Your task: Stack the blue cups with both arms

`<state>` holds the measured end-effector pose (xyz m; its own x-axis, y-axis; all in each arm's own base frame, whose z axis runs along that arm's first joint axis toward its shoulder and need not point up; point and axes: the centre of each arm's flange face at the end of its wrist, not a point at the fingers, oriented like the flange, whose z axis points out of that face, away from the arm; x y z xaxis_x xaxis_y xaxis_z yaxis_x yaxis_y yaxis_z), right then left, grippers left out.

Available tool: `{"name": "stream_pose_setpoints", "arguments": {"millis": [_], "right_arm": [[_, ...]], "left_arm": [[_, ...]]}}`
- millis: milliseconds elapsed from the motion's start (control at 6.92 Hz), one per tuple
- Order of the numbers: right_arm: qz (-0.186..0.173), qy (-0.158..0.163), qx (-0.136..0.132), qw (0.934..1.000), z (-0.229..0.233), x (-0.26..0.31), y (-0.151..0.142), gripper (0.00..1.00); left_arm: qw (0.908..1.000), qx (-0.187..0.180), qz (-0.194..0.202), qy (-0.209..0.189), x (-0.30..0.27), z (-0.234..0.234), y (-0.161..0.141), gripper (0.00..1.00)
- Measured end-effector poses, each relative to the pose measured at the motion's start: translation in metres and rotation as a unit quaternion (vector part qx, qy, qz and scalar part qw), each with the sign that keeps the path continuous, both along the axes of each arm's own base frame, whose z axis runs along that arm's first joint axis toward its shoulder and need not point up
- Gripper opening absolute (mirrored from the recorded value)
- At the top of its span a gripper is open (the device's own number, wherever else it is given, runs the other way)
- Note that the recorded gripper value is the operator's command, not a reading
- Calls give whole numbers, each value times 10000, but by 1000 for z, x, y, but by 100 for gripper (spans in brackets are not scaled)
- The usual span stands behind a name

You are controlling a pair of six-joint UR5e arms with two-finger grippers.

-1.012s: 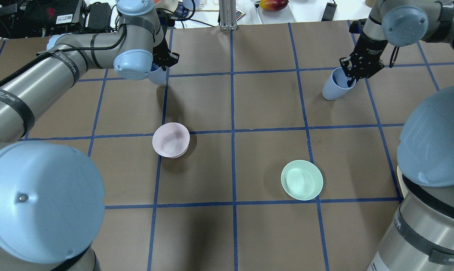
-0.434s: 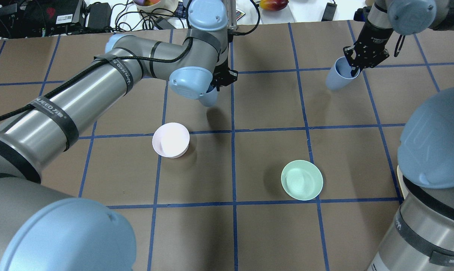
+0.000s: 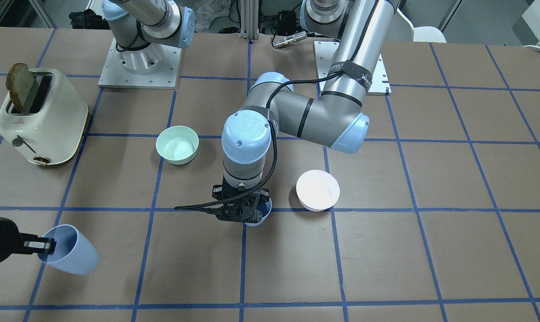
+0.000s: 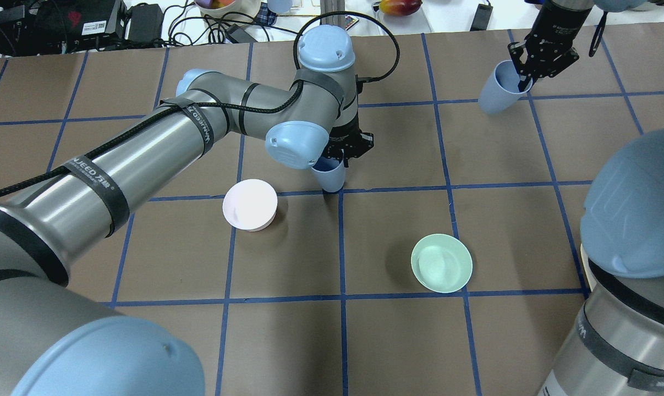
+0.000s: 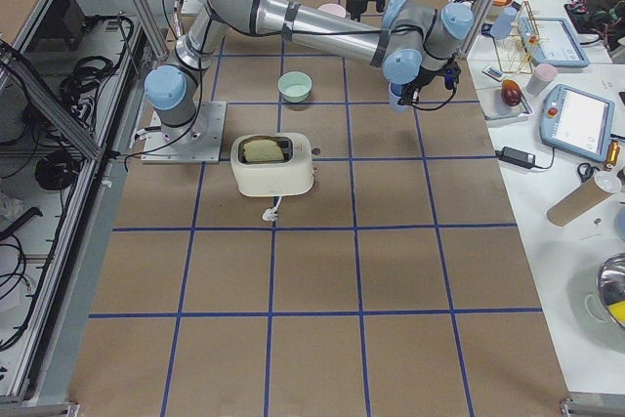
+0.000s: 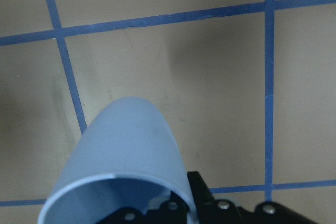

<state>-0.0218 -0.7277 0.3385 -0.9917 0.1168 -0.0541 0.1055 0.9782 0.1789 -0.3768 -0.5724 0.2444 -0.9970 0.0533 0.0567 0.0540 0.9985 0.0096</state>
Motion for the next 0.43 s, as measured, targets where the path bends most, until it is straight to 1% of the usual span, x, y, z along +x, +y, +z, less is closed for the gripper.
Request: {"name": "stream_pose_setpoints", "arguments": {"millis": [145,289,434], "right_arm": [[-76,5,9,10000,8,10,1,0],[-72,14,-1,10000,15,24,2,0],[-37,14,6,10000,20,41,5,0]], "left_arm": [[9999,123,17,-27,4,-9,6,100],[9999,70,85,50,9,5,4,100],[9994,41,284,195,32,34,-7,100]]}}
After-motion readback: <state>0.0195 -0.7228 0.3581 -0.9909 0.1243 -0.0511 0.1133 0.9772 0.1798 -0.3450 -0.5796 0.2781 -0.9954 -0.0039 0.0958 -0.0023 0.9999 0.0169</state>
